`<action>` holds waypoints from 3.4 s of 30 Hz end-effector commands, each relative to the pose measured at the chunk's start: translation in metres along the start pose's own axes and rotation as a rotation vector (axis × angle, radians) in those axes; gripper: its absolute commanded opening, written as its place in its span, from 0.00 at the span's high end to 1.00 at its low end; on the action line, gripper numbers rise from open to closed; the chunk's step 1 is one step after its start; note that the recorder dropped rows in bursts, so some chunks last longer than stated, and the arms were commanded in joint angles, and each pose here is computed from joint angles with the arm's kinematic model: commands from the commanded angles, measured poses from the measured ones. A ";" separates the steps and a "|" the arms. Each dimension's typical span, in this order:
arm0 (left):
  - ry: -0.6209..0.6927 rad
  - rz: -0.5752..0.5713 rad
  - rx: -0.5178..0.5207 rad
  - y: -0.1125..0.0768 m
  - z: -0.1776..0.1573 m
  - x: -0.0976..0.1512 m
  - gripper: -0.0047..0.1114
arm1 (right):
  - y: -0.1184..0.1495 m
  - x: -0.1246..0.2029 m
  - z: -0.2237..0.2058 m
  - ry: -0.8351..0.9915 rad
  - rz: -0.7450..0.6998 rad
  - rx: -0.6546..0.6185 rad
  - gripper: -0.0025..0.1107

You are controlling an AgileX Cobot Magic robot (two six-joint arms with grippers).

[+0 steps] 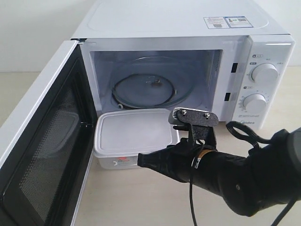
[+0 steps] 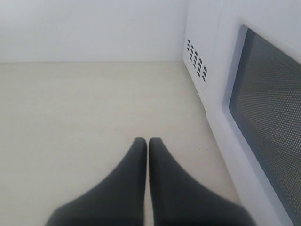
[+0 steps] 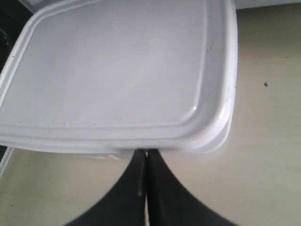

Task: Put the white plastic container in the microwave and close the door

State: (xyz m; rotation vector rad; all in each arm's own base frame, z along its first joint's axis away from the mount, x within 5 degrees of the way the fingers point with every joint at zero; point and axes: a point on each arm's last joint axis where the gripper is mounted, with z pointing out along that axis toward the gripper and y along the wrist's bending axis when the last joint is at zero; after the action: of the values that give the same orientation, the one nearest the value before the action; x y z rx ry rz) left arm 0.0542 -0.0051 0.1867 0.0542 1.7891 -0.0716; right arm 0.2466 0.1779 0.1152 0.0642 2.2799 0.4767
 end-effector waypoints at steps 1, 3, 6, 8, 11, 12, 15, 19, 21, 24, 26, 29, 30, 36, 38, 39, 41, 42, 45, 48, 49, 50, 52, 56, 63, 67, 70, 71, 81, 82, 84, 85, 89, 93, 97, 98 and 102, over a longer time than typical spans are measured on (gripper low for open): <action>0.001 0.002 -0.006 0.000 0.000 0.001 0.92 | -0.031 -0.020 0.006 -0.125 0.132 0.137 0.98; 0.001 0.002 -0.006 0.000 0.000 0.001 0.92 | -0.031 -0.022 0.004 -0.124 0.123 0.139 0.98; 0.001 0.002 -0.006 0.000 0.000 0.001 0.92 | -0.034 -0.024 -0.003 -0.140 0.124 0.170 0.98; 0.001 0.002 -0.006 0.000 0.000 0.001 0.92 | -0.039 -0.026 -0.013 -0.159 0.131 0.221 0.98; 0.001 0.002 -0.006 0.000 0.000 0.001 0.92 | -0.050 -0.025 -0.033 -0.160 0.113 0.297 0.98; 0.001 0.002 -0.006 0.000 0.000 0.001 0.92 | -0.053 -0.023 -0.041 -0.158 0.114 0.310 0.98; 0.001 0.002 -0.006 0.000 0.000 0.001 0.92 | -0.051 -0.015 -0.061 -0.125 0.106 0.264 0.98; 0.001 0.002 -0.006 0.000 0.000 0.001 0.92 | -0.034 -0.002 -0.077 -0.034 -0.059 0.112 0.98; 0.001 0.002 -0.006 0.000 0.000 0.001 0.92 | -0.027 0.002 -0.083 0.013 -0.108 0.053 0.98; 0.001 0.002 -0.006 0.000 0.000 0.001 0.92 | -0.024 -0.001 -0.088 0.012 -0.127 0.022 0.98; 0.001 0.002 -0.006 0.000 0.000 0.001 0.92 | -0.024 -0.006 -0.092 -0.016 -0.142 0.017 0.98; 0.001 0.002 -0.006 0.000 0.000 0.001 0.92 | -0.026 -0.011 -0.095 -0.040 -0.216 0.007 0.98; 0.001 0.002 -0.006 0.000 0.000 0.001 0.92 | -0.027 -0.013 -0.095 -0.045 -0.254 0.003 0.98; 0.001 0.002 -0.006 0.000 0.000 0.001 0.92 | -0.035 -0.024 -0.093 -0.103 -0.369 0.007 0.98; 0.001 0.002 -0.006 0.000 0.000 0.001 0.92 | -0.037 -0.026 -0.093 -0.108 -0.373 -0.003 0.98; 0.001 0.002 -0.006 0.000 0.000 0.001 0.92 | -0.036 -0.026 -0.092 -0.107 -0.396 -0.013 0.98; 0.001 0.002 -0.006 0.000 0.000 0.001 0.92 | -0.038 -0.023 -0.091 -0.108 -0.434 -0.015 0.98; 0.001 0.002 -0.006 0.000 0.000 0.001 0.92 | -0.040 -0.022 -0.090 -0.102 -0.424 -0.005 0.98; 0.001 0.002 -0.006 0.000 0.000 0.001 0.92 | -0.049 -0.015 -0.082 -0.036 -0.279 0.028 0.98; 0.001 0.002 -0.006 0.000 0.000 0.001 0.92 | -0.053 -0.005 -0.074 0.036 -0.101 0.050 0.98; 0.001 0.002 -0.006 0.000 0.000 0.001 0.92 | -0.053 -0.003 -0.073 0.047 -0.070 0.051 0.98; 0.001 0.002 -0.006 0.000 0.000 0.001 0.92 | -0.053 -0.002 -0.071 0.059 -0.061 0.042 0.98; 0.001 0.002 -0.006 0.000 0.000 0.001 0.92 | -0.049 -0.001 -0.071 0.068 -0.066 0.004 0.98; 0.001 0.002 -0.006 0.000 0.000 0.001 0.92 | -0.040 -0.002 -0.072 0.059 0.065 -0.094 0.98; 0.001 0.002 -0.006 0.000 0.000 0.001 0.92 | -0.046 -0.009 -0.071 0.044 0.123 -0.140 0.98; 0.001 0.002 -0.006 0.000 0.000 0.001 0.92 | -0.053 -0.014 -0.073 0.077 0.129 -0.219 0.98; 0.001 0.002 -0.006 0.000 0.000 0.001 0.92 | -0.063 -0.021 -0.078 0.106 0.164 -0.334 0.98; 0.001 0.002 -0.006 0.000 0.000 0.001 0.92 | -0.065 -0.021 -0.080 0.123 0.161 -0.370 0.98; 0.001 0.002 -0.006 0.000 0.000 0.001 0.92 | -0.078 -0.003 -0.084 0.376 0.205 -0.598 0.98; 0.001 0.002 -0.006 0.000 0.000 0.001 0.92 | -0.080 -0.003 -0.082 0.373 0.217 -0.575 0.98; 0.001 0.002 -0.006 0.000 0.000 0.001 0.92 | -0.084 -0.005 -0.078 0.343 0.249 -0.531 0.98; 0.001 0.002 -0.006 0.000 0.000 0.001 0.92 | -0.085 -0.007 -0.077 0.327 0.269 -0.515 0.98; 0.001 0.002 -0.006 0.000 0.000 0.001 0.92 | -0.089 -0.015 -0.072 0.260 0.317 -0.452 0.98; 0.001 0.002 -0.006 0.000 0.000 0.001 0.92 | -0.088 -0.031 -0.066 0.274 0.206 -0.457 0.89; 0.001 0.002 -0.006 0.000 0.000 0.001 0.92 | -0.085 -0.049 -0.062 0.279 0.188 -0.453 0.63; 0.001 0.002 -0.006 0.000 0.000 0.001 0.92 | -0.085 -0.053 -0.061 0.283 0.184 -0.443 0.56; 0.001 0.002 -0.006 0.000 0.000 0.001 0.92 | -0.083 -0.056 -0.059 0.335 0.198 -0.430 0.52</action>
State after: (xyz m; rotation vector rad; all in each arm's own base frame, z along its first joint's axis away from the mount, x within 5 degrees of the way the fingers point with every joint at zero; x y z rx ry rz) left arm 0.0542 -0.0051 0.1867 0.0542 1.7891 -0.0716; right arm 0.2499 0.0714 0.1606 -0.0071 2.4071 1.1567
